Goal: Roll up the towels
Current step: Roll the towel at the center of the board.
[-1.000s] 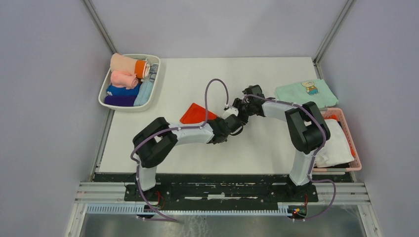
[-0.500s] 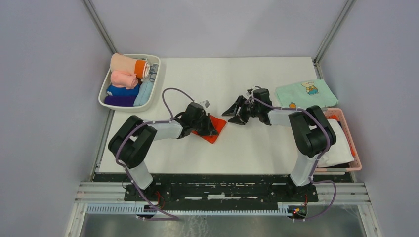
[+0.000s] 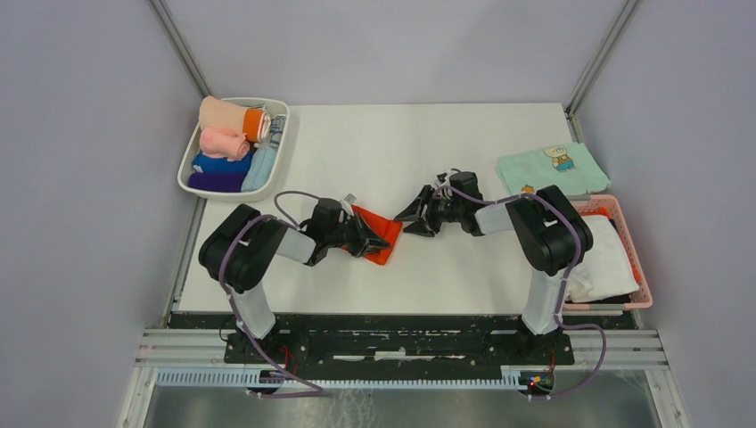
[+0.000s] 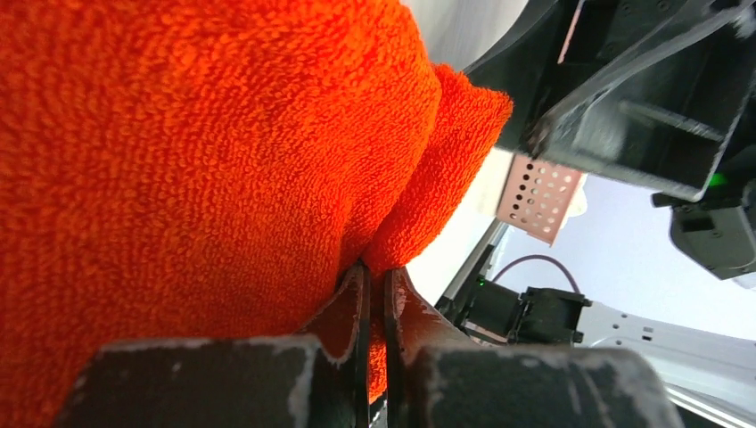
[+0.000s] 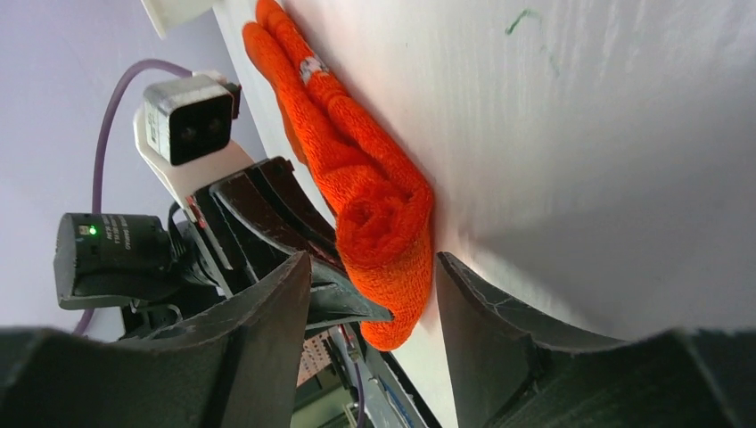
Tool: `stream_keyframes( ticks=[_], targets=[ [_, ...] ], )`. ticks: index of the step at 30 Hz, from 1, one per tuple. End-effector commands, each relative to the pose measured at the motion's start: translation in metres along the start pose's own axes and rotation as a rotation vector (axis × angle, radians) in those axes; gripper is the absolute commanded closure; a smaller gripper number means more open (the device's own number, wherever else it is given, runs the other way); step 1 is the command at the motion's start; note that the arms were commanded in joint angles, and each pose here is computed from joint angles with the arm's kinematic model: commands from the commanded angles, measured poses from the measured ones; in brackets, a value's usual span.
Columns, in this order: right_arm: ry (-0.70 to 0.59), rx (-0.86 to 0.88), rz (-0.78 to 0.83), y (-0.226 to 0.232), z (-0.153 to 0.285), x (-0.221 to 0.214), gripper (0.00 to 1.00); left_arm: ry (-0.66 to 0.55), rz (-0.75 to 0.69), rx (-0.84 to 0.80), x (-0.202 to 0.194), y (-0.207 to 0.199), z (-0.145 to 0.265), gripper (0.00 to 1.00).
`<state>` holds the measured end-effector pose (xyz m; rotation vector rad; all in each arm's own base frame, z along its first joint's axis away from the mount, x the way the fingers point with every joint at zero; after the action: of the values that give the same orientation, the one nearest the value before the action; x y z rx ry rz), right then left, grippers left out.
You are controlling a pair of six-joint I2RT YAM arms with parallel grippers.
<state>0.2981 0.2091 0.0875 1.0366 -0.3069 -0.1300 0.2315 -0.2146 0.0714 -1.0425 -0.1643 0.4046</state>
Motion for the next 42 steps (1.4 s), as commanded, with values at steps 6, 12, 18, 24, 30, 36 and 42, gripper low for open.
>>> stream_keyframes(
  ticks=[6, 12, 18, 24, 30, 36, 42],
  targets=[
    [0.046, 0.044, 0.058, 0.0, -0.016, -0.016, 0.43, -0.01, 0.196, -0.058, -0.001, 0.015, 0.003, 0.93],
    [0.074, 0.031, 0.055, -0.008, -0.024, -0.023, 0.46, -0.033, 0.258, -0.082, -0.002, 0.019, 0.004, 0.93],
    [0.096, 0.021, 0.051, -0.016, -0.033, -0.028, 0.49, -0.036, 0.296, -0.109, -0.002, 0.022, 0.003, 0.93],
    [0.12, -0.037, 0.086, -0.02, -0.04, -0.028, 0.64, -0.027, 0.295, -0.104, -0.003, 0.023, 0.003, 0.88],
    [0.149, -0.242, 0.159, -0.015, -0.028, -0.025, 0.84, -0.069, 0.177, 0.007, 0.0, 0.018, 0.007, 0.73],
    [0.173, -0.418, 0.201, -0.006, -0.014, -0.026, 0.89, -0.176, -0.021, 0.177, 0.0, -0.006, 0.022, 0.57],
    [0.162, -0.525, 0.207, 0.008, -0.006, -0.023, 0.91, -0.346, -0.301, 0.391, -0.02, -0.046, 0.033, 0.49]
  ],
)
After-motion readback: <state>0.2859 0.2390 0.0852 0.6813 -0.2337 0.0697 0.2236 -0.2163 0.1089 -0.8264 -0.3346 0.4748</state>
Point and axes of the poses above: each gripper's point midway between its finger pads, its own z axis back along the fingers, its own y axis along the line the jaws close on, x = y × z, the point moved 9 cm from there along z, back along the fingers, and after that the axes turned 11 degrees about z, right-handed, at the moved point
